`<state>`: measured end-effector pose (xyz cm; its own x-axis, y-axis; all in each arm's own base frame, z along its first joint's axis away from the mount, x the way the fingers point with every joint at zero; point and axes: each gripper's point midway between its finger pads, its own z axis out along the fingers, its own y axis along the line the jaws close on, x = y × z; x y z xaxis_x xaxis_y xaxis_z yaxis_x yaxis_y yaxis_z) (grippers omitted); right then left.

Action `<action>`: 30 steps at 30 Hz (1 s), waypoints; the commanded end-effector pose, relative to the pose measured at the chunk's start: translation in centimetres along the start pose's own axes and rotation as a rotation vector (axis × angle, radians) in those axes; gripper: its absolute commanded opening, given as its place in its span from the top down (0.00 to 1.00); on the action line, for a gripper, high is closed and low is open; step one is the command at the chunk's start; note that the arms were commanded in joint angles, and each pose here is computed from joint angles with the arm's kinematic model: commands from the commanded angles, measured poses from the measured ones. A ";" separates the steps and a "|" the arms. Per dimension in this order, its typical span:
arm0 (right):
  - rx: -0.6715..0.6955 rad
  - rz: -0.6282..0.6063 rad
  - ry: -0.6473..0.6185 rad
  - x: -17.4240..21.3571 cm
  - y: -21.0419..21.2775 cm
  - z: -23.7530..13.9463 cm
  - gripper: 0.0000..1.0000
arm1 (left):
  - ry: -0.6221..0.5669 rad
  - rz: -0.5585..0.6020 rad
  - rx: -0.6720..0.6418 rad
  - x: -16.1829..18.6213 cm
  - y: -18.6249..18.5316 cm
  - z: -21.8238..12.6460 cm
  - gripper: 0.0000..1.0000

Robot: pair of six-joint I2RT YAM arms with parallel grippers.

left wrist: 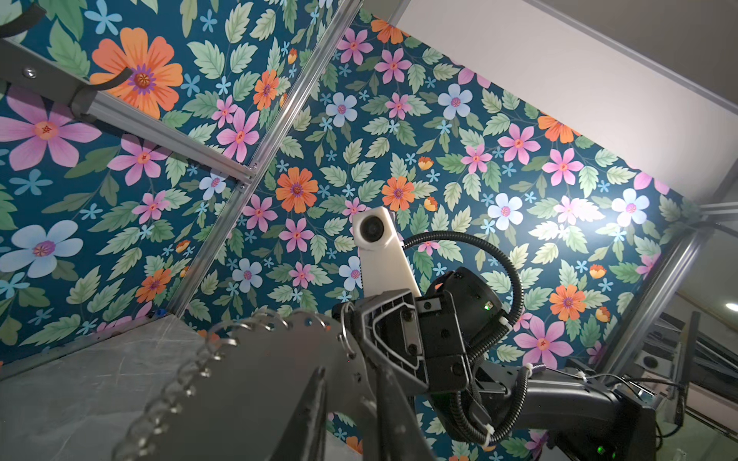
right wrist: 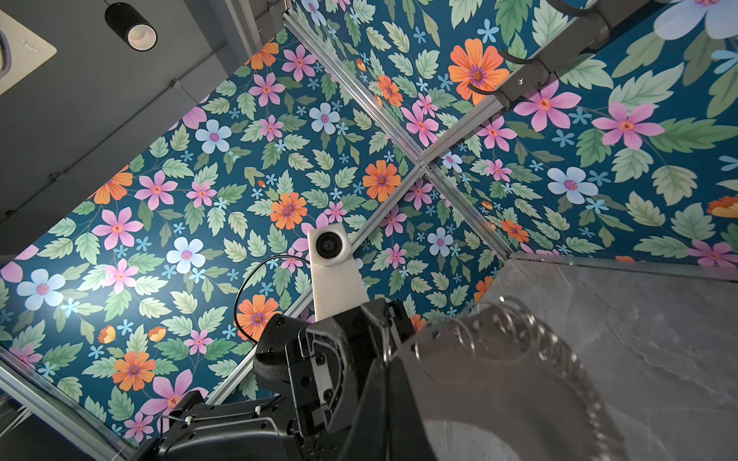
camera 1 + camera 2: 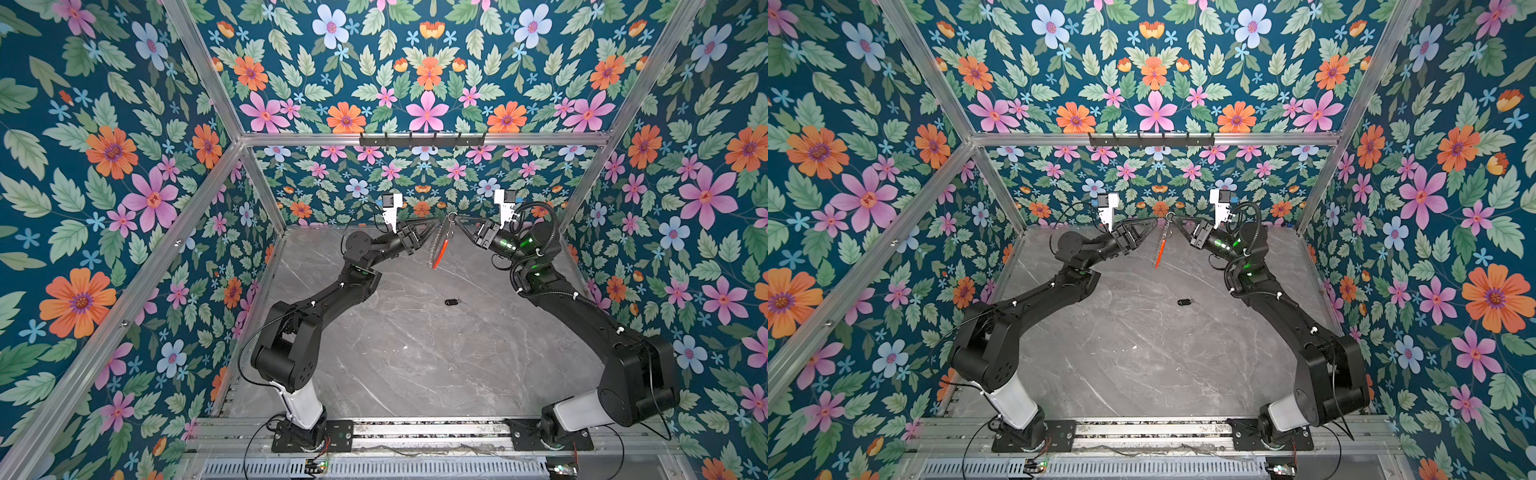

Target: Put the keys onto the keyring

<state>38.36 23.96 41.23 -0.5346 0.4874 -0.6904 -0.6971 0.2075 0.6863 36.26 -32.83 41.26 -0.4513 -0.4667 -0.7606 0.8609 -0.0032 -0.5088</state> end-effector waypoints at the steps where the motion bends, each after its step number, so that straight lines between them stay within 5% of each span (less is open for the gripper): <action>1: -0.068 -0.040 -0.020 -0.7 1.8 0.2 1.00 | -0.013 0.029 0.069 -0.5 -1.8 0.2 0.76; 30: -0.108 -0.029 0.033 0.1 2.6 1.3 1.00 | 0.009 0.017 0.098 0.2 -1.8 1.1 0.78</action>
<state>38.17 25.27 41.75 -0.5513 0.4621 -0.6947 -0.7129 0.1716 0.6799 35.41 -33.98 41.70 -0.4597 -0.4503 -0.7655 0.8717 -0.0639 -0.4859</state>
